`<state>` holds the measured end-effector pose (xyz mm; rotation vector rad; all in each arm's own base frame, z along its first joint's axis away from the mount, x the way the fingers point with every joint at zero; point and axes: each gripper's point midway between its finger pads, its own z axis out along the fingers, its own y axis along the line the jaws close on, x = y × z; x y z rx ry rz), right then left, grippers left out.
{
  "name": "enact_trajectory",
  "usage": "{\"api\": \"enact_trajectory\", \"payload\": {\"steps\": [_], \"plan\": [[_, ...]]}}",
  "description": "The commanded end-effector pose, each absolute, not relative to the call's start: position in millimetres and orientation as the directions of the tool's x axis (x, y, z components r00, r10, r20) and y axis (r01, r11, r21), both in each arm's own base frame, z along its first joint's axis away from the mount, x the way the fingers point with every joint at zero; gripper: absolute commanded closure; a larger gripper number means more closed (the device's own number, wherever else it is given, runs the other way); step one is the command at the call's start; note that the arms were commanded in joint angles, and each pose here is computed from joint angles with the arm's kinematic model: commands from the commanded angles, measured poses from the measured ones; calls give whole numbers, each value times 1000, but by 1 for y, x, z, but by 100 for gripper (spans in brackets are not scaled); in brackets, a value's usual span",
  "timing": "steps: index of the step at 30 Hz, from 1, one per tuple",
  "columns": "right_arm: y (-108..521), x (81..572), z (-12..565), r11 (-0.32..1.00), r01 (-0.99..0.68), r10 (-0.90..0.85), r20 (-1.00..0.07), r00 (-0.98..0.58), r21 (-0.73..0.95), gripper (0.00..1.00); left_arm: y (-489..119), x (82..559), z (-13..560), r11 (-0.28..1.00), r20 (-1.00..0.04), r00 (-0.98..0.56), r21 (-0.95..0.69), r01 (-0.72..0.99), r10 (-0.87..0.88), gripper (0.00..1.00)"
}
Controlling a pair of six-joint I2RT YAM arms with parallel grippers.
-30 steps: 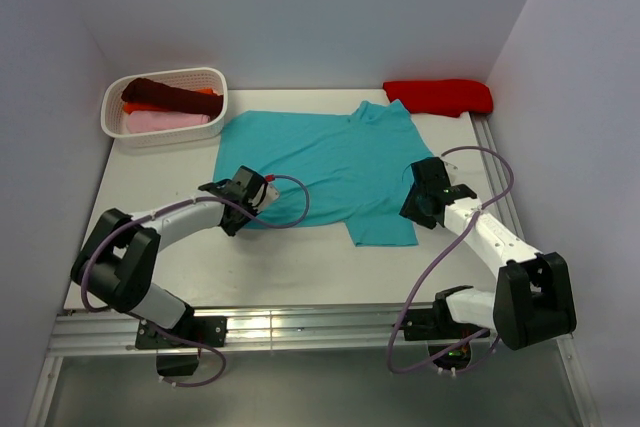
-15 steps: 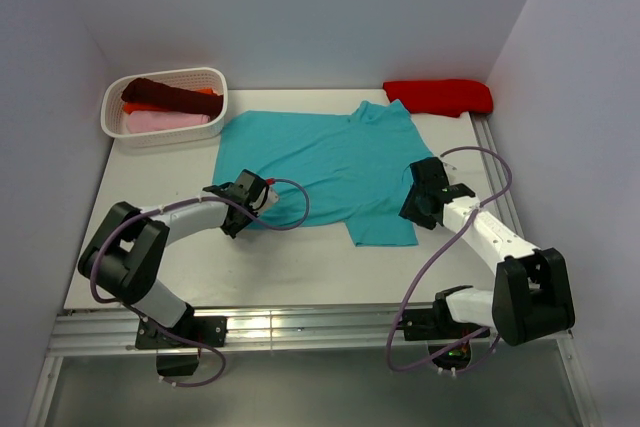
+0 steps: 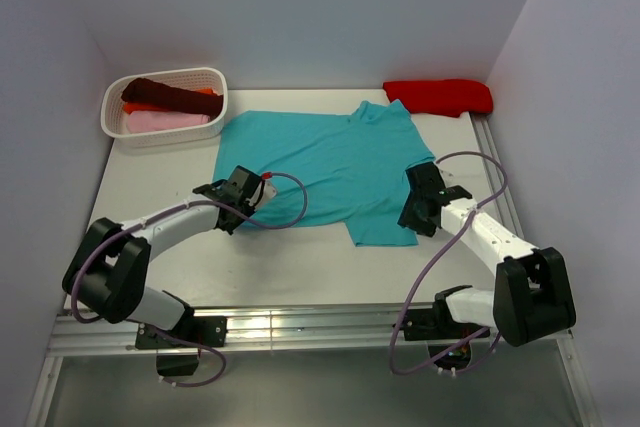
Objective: Roll the t-shirts
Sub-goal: Flatten the tshirt, then fold the tshirt
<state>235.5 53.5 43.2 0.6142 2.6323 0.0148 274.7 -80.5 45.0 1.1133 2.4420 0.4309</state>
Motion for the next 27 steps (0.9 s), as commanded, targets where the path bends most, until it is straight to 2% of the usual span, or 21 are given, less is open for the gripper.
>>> {"api": "enact_trajectory", "payload": {"steps": [1, 11, 18, 20, 21, 22, 27], "plan": [[46, 223, 44, 891, 450, 436, -398, -807, 62, 50, -86, 278, 59, 638, -285, -575, 436, 635, 767, 100], [49, 206, 15, 864, 503, 481, -309, -820, 10, 50, -85, 277, 68, 641, -308, -564, 430, 636, 766, 100], [59, 206, -3, 855, 518, 506, -272, -819, 29, 53, -84, 275, 70, 643, -318, -560, 428, 635, 765, 100], [59, 204, -8, 851, 525, 511, -265, -818, 22, 67, -82, 275, 71, 648, -320, -565, 425, 632, 760, 100], [59, 203, -11, 849, 528, 514, -271, -814, 24, 80, -82, 276, 72, 650, -326, -564, 424, 630, 759, 100], [60, 203, -12, 848, 529, 516, -272, -812, 32, 98, -81, 275, 72, 654, -327, -567, 423, 628, 756, 100], [63, 202, 1, 838, 535, 539, -320, -779, 106, 100, -78, 275, 76, 660, -342, -565, 423, 620, 750, 100]]}}
